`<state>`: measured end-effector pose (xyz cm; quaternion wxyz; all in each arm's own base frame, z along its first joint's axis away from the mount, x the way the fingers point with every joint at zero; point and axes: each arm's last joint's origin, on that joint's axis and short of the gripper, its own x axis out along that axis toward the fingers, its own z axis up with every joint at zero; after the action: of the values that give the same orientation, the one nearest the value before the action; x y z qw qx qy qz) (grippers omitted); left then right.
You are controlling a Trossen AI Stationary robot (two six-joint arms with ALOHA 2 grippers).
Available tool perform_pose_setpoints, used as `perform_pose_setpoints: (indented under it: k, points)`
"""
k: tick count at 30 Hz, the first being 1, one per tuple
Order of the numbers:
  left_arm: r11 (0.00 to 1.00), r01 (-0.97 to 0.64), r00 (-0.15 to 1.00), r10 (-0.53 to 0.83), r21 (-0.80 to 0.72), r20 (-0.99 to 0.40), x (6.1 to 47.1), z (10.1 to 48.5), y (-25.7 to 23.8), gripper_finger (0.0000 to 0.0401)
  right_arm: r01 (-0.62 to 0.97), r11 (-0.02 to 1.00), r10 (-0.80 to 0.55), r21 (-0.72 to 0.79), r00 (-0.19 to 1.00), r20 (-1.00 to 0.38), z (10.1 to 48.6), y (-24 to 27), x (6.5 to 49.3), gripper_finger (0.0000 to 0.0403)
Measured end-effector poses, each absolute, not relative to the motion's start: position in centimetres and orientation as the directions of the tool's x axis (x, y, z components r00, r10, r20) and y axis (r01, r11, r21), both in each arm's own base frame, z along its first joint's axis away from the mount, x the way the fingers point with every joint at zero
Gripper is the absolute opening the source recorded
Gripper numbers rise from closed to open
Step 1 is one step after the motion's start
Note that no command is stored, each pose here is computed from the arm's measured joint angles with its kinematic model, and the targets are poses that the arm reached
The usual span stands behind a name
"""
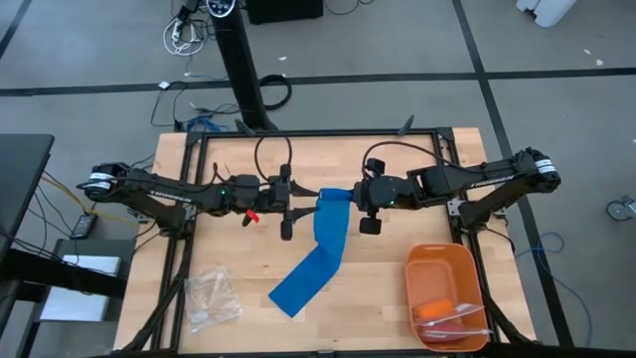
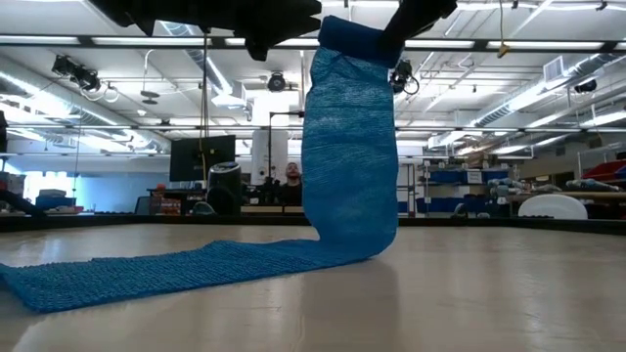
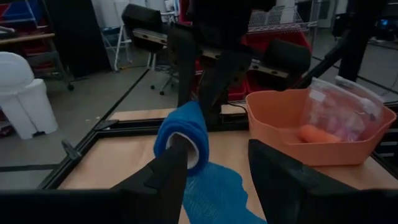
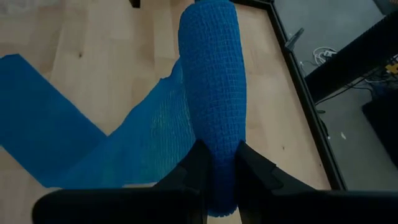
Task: Roll bandage
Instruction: Roll the blue bandage
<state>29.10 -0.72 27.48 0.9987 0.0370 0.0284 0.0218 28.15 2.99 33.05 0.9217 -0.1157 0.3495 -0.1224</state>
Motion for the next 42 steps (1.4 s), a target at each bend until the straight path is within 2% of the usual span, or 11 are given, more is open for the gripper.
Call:
perform_pose_setpoints:
  k: [13,22,27,33,42]
  points:
    - [0.996,-0.085,0.994,0.087,0.042,-0.061,29.3,27.3,0.2,0.0175,0.138,0.945,-0.300,-0.298,0.729,-0.615,33.0,3.0,28.2,0.0052]
    - [0.996,-0.071,0.992,0.076,0.051,-0.103,31.3,27.2,0.4,0.0157,0.137,0.943,-0.310,-0.303,0.694,-0.650,32.6,2.9,27.8,0.0052]
    - [0.997,-0.072,0.988,0.076,0.034,-0.132,31.2,27.1,0.4,0.0157,0.158,0.942,-0.320,-0.296,0.691,-0.648,32.6,2.9,27.8,0.0052]
    - [0.989,-0.136,0.977,0.143,0.050,-0.161,30.3,27.7,0.5,0.0156,0.195,0.939,-0.336,-0.284,0.705,-0.624,32.8,2.9,28.0,0.0052]
    - [0.995,-0.083,0.985,0.091,0.061,-0.146,29.1,28.9,-0.6,0.0156,0.198,0.936,-0.340,-0.290,0.720,-0.606,33.1,2.9,28.2,0.0052]
